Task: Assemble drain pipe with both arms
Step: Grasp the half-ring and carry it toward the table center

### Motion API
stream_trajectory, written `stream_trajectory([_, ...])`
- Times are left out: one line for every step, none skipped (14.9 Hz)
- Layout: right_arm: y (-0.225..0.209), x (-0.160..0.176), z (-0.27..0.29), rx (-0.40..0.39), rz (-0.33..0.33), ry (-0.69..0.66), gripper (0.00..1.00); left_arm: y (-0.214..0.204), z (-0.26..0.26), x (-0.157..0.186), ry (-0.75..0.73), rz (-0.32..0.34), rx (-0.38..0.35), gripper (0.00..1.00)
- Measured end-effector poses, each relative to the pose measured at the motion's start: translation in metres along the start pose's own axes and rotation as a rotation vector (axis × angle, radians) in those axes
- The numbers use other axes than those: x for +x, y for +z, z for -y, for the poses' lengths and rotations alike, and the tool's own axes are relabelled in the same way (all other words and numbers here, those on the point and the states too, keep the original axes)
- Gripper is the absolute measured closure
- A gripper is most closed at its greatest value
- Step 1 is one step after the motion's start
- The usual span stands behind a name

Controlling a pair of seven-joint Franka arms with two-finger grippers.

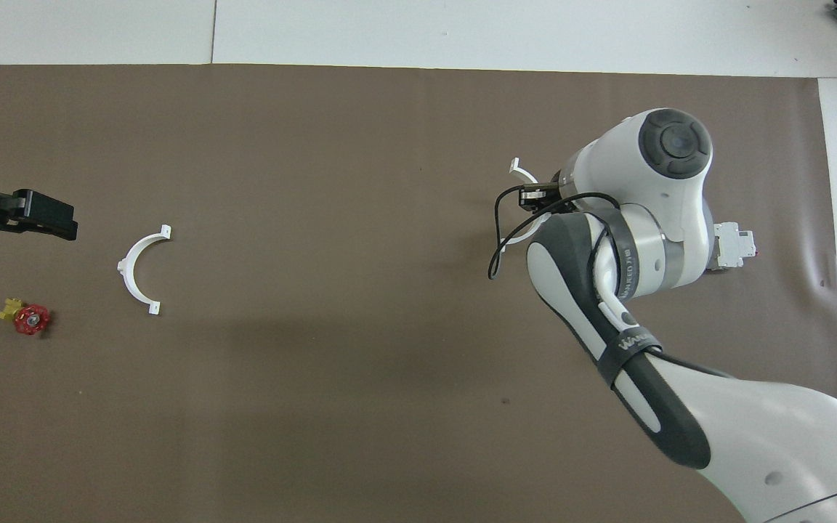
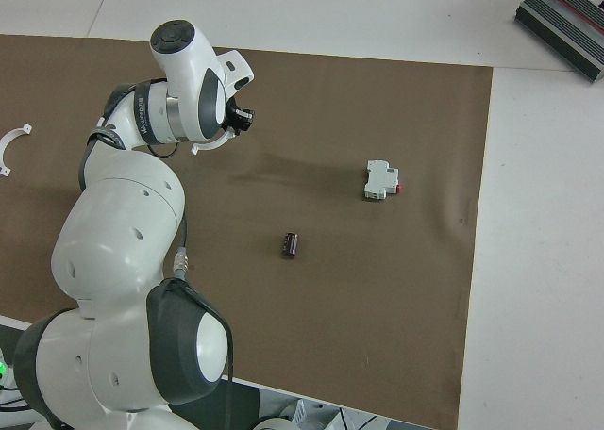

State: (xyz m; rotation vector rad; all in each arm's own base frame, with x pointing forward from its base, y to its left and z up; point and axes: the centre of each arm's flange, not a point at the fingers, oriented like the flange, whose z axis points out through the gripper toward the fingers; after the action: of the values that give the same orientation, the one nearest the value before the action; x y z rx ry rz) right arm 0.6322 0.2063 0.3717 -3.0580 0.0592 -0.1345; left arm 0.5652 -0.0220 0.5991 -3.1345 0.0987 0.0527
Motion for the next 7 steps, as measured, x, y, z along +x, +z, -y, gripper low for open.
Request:
stream_trajectory([0.002,-0.007,0.018,0.002,0.004,0.002,0.78,0.000,0.000,0.000,0.000,0.000,0.000,0.00])
stream_trajectory([0.004,-0.016,0.036,0.002,0.011,-0.008,0.78,0.000,0.000,0.000,0.000,0.000,0.000,0.00])
stream_trajectory([0.009,-0.024,0.052,0.001,0.019,-0.030,0.78,0.000,0.000,0.000,0.000,0.000,0.000,0.00])
stream_trajectory([0.015,-0.034,0.069,-0.001,0.030,-0.056,0.78,0.000,0.000,0.000,0.000,0.000,0.000,0.00])
stream_trajectory([0.022,-0.045,0.086,-0.004,0.041,-0.080,0.78,0.000,0.000,0.000,0.000,0.000,0.000,0.00])
stream_trajectory([0.029,-0.054,0.101,-0.007,0.049,-0.099,0.78,0.000,0.000,0.000,0.000,0.000,0.000,0.00])
stream_trajectory([0.037,-0.060,0.111,-0.011,0.055,-0.112,0.78,0.000,0.000,0.000,0.000,0.000,0.000,0.00])
